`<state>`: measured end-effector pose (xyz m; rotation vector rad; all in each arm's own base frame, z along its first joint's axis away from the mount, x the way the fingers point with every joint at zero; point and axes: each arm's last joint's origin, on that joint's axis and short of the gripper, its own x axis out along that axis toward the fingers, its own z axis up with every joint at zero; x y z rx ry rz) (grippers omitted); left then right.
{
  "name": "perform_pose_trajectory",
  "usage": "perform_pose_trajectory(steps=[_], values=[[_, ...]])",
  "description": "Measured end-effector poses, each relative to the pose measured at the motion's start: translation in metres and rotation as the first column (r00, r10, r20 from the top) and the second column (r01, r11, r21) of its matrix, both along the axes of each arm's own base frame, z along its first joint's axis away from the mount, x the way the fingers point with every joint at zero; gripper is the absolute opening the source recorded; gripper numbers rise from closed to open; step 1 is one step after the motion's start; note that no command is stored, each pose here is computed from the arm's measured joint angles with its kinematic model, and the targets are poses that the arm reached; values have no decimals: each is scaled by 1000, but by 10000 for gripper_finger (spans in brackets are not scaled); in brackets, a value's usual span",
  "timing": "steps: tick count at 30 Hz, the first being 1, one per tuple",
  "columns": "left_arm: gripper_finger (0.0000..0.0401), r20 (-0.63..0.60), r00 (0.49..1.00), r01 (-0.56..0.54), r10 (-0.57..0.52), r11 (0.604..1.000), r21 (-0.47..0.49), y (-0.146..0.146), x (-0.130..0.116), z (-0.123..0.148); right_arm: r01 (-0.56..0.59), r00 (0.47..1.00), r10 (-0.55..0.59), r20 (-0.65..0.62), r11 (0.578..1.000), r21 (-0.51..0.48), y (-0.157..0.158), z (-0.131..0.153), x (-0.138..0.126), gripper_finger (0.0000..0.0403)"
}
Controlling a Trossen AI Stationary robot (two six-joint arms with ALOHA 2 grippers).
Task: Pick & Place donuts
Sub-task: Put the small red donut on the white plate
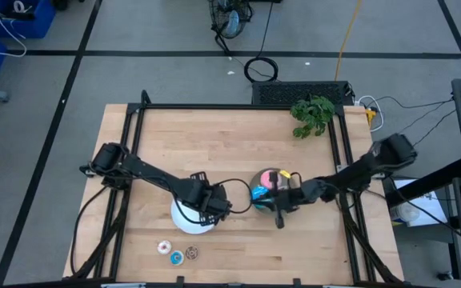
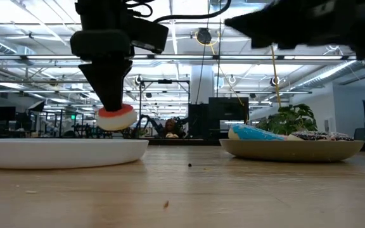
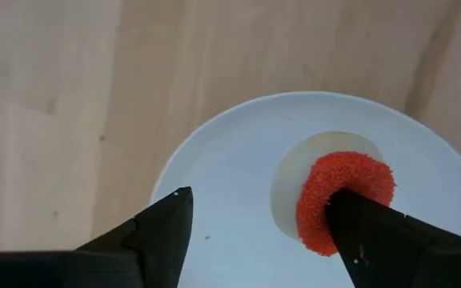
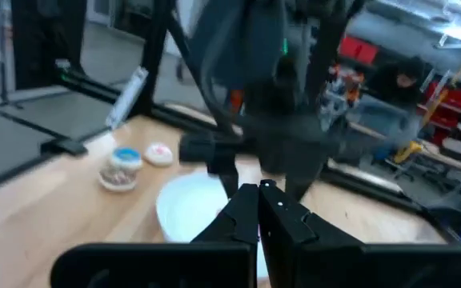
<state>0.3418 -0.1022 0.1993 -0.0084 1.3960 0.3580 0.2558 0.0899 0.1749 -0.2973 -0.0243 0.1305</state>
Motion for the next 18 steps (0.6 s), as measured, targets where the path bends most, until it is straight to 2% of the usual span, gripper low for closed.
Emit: perform_pose_trajectory(steps=[3, 6, 11, 18], values=[[283, 24, 1000, -6, 5, 1000, 14, 1, -3, 7, 31, 999, -30, -41, 999, 26, -8, -13, 9, 0], [283, 68, 998, -14, 13, 1000, 21, 1, -6, 19, 4, 998, 0, -55, 998, 68, -10, -18, 26, 0], [283, 116, 992, -47, 46, 999, 0, 3, -10, 32, 3, 995, 3, -100, 998, 55, -5, -28, 46, 0], [283, 125, 990, -65, 65, 998, -6, 3, -11, 29, 3, 995, 2, -101, 999, 46, 2, -34, 71, 0]])
